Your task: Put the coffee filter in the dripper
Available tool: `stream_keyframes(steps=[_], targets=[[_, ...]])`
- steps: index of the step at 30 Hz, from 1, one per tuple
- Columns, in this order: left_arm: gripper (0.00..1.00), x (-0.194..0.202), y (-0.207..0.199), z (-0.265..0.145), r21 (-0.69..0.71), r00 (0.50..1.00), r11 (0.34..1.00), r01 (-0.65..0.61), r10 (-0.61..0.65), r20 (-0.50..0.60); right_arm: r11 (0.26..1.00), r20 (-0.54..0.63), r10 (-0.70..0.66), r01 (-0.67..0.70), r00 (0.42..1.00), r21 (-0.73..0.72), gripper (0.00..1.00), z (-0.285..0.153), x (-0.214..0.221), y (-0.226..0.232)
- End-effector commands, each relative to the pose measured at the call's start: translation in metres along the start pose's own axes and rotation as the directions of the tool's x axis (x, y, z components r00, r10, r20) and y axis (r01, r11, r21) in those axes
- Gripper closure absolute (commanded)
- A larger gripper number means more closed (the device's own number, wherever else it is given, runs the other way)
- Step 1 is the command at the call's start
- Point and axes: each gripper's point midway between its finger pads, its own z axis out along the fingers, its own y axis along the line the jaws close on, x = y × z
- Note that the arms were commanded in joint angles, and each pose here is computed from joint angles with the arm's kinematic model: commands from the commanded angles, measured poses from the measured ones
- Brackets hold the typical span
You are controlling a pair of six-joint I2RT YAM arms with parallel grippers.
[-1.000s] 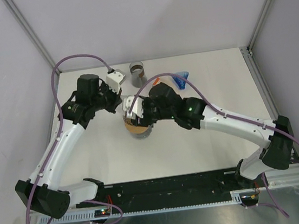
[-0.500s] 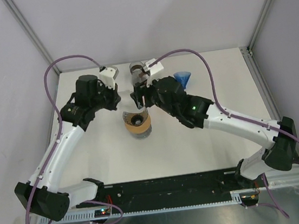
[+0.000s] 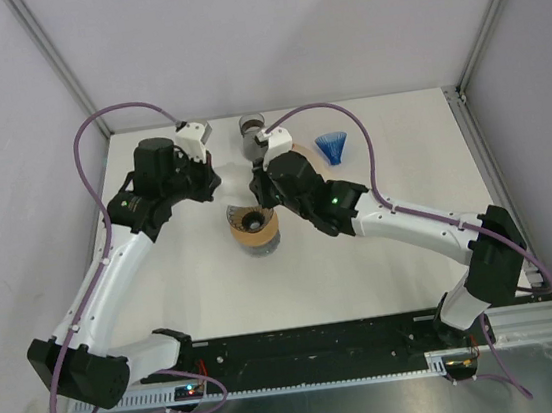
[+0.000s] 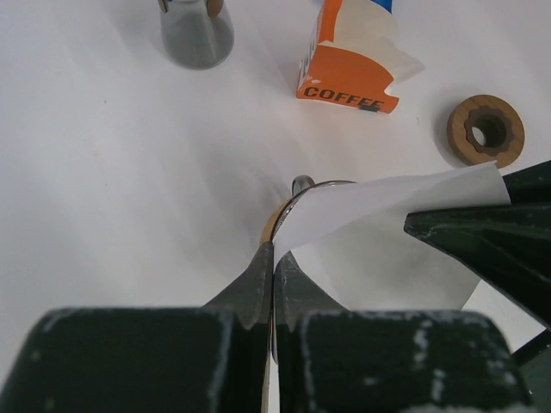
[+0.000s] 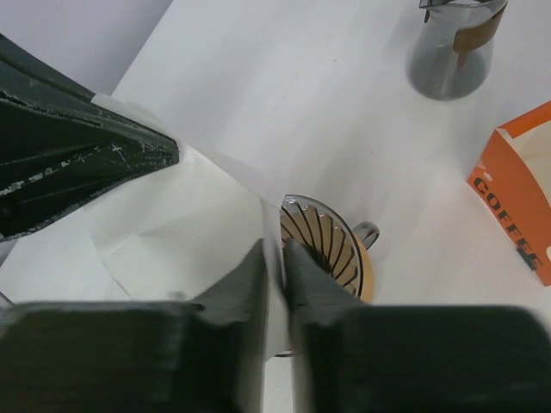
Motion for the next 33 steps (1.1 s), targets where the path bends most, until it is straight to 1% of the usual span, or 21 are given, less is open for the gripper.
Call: stream_keyframes(steps=[1, 3, 5, 8, 9, 11, 13, 16, 20, 25, 27, 30, 31, 33], targets=[[1.0, -0.002, -0.01, -0.006, 0.061, 0.999, 0.998, 0.001, -0.003, 0.034, 1.0, 0.013, 0.027, -0.027, 1.0, -0.009, 0.94, 0.002, -0.007, -0.004], [0.98, 0.003, -0.012, -0.005, 0.081, 1.0, 0.997, 0.002, -0.004, 0.021, 0.999, -0.01, 0.029, -0.029, 1.0, -0.022, 0.98, 0.004, -0.004, -0.006], [0.87, 0.007, -0.012, -0.004, 0.088, 1.0, 0.996, -0.007, 0.006, 0.014, 0.999, -0.044, 0.034, -0.036, 0.998, -0.041, 1.0, 0.004, 0.001, -0.009], [0.67, 0.006, -0.008, -0.005, 0.082, 1.0, 0.996, -0.02, 0.018, 0.019, 0.997, -0.103, 0.038, -0.044, 0.994, -0.064, 1.0, 0.003, 0.008, -0.012], [0.6, 0.004, -0.007, -0.006, 0.079, 1.0, 0.997, -0.022, 0.02, 0.023, 0.997, -0.144, 0.031, -0.041, 0.989, -0.063, 1.0, 0.001, 0.015, -0.014], [0.51, 0.003, -0.006, -0.007, 0.083, 0.999, 0.996, -0.033, 0.03, 0.026, 0.997, -0.216, 0.013, -0.029, 0.976, -0.073, 1.0, 0.0, 0.023, -0.014], [0.47, 0.003, -0.008, -0.006, 0.094, 0.999, 0.995, -0.035, 0.033, 0.023, 0.996, -0.291, -0.012, -0.016, 0.957, -0.091, 1.0, -0.001, 0.033, -0.011], [0.44, 0.008, -0.01, -0.002, 0.112, 1.0, 0.993, -0.026, 0.025, 0.007, 0.991, -0.38, -0.041, -0.012, 0.924, -0.136, 1.0, -0.001, 0.044, -0.002], [0.45, 0.019, -0.011, 0.005, 0.126, 0.999, 0.992, -0.018, 0.021, -0.026, 0.986, -0.442, -0.06, -0.015, 0.895, -0.165, 1.0, 0.004, 0.055, 0.004], [0.56, 0.035, -0.009, 0.013, 0.134, 0.997, 0.991, -0.018, 0.028, -0.068, 0.988, -0.472, -0.08, 0.007, 0.878, -0.155, 1.0, 0.008, 0.058, 0.001], [0.64, 0.041, -0.008, 0.016, 0.134, 0.996, 0.991, -0.02, 0.032, -0.086, 0.99, -0.482, -0.087, 0.021, 0.872, -0.14, 1.0, 0.01, 0.06, -0.003], [0.82, 0.047, -0.006, 0.022, 0.133, 0.994, 0.991, -0.022, 0.036, -0.108, 0.992, -0.494, -0.092, 0.037, 0.865, -0.122, 1.0, 0.014, 0.063, -0.008], [0.86, 0.049, -0.005, 0.024, 0.133, 0.993, 0.991, -0.022, 0.037, -0.114, 0.992, -0.493, -0.094, 0.04, 0.865, -0.119, 1.0, 0.016, 0.063, -0.009], [0.91, 0.054, -0.002, 0.029, 0.125, 0.99, 0.992, -0.021, 0.037, -0.132, 0.993, -0.487, -0.093, 0.046, 0.868, -0.107, 1.0, 0.021, 0.063, -0.012]])
